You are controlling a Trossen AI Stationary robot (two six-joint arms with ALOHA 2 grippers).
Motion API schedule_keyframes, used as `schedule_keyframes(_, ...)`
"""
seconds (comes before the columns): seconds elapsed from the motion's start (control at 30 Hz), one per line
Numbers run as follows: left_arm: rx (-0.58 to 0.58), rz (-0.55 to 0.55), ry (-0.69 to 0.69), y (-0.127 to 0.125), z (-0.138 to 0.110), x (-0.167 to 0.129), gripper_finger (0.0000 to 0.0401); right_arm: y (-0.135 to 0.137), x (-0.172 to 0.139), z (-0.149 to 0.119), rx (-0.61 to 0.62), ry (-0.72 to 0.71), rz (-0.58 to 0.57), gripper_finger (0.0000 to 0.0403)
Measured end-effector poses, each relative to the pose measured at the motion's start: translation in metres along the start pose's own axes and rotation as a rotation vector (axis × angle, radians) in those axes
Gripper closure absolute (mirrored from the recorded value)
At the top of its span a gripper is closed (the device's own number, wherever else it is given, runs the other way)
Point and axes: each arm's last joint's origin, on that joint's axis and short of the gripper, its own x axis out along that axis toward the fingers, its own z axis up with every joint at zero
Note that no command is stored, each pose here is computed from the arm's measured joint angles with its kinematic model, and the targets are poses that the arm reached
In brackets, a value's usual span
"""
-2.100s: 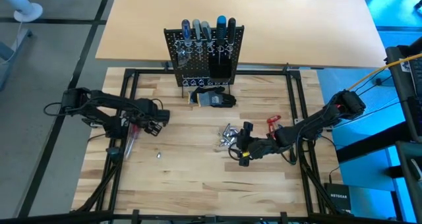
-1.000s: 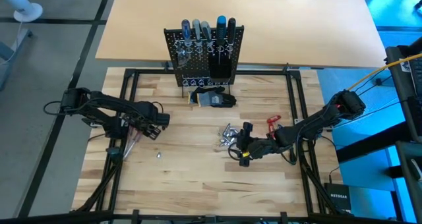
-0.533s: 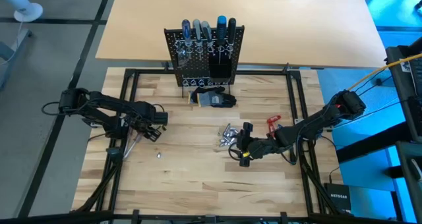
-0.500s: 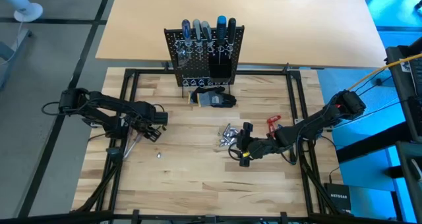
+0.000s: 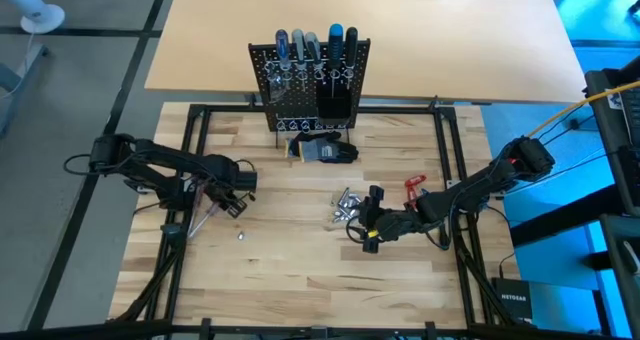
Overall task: Hang tools onto peg board
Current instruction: Hang the red screwdriver on the pegboard
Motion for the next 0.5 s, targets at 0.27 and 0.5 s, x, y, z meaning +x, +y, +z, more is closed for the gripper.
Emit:
schedule_keyframes(0.27,0.057,-0.066,-0.193,-0.01,-0.002,-0.041,0.0282,0.0,0.0,0.0,-0.004,-0.002,-0.005,0.015)
schedule_keyframes(0.5,0.078,-0.138,-0.362,-0.01,-0.01,-0.072,0.0283,0.0,0.0,0.0,-0.004,-0.002,-0.006,0.015)
